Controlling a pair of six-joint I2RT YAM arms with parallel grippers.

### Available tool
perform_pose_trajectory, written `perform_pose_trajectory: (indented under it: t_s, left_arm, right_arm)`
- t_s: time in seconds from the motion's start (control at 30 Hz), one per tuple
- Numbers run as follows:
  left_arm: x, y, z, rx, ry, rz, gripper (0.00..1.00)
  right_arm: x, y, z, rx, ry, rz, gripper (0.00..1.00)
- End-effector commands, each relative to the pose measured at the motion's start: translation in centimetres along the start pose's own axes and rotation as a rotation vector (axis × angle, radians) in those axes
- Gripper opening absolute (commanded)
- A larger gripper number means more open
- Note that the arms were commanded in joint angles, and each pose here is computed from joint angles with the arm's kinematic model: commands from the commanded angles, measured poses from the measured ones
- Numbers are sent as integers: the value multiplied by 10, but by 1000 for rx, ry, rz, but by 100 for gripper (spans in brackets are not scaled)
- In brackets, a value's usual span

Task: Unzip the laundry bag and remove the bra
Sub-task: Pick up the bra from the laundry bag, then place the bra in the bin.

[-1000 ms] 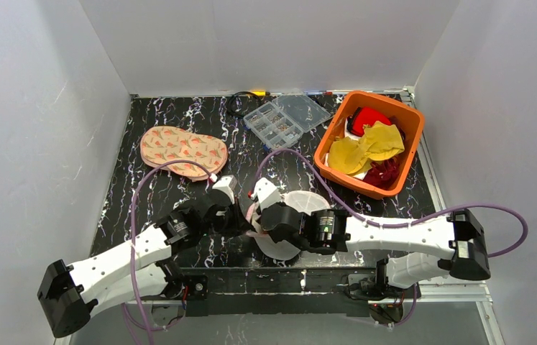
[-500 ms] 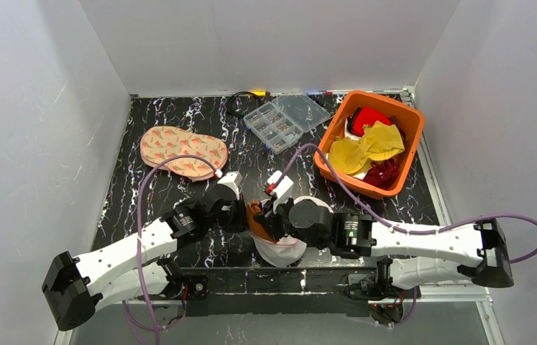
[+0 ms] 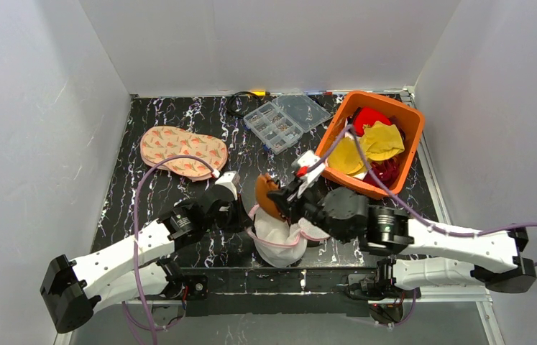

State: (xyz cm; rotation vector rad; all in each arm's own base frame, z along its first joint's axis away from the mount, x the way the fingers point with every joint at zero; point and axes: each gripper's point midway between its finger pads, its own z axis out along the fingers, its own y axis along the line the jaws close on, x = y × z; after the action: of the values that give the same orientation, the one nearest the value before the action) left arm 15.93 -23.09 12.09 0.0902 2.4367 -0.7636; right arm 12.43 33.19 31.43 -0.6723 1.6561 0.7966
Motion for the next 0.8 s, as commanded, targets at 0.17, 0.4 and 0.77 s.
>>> perform_pose_trajectory:
  t_s: [0.17,0.4,0.77]
  left_arm:
    - [-13,6,-12,-55,-40,9,0]
    - [-19,-1,-25,-22,-54,43,19]
    - [-43,-7,-56,-31,-124,83,78]
  right_arm:
    - [-121,-67,-77,255,-147,-132,1]
    - [-160,-125,-123,595,-149,-191,1]
    - [-196,-147,-135,978,-143,-275,1]
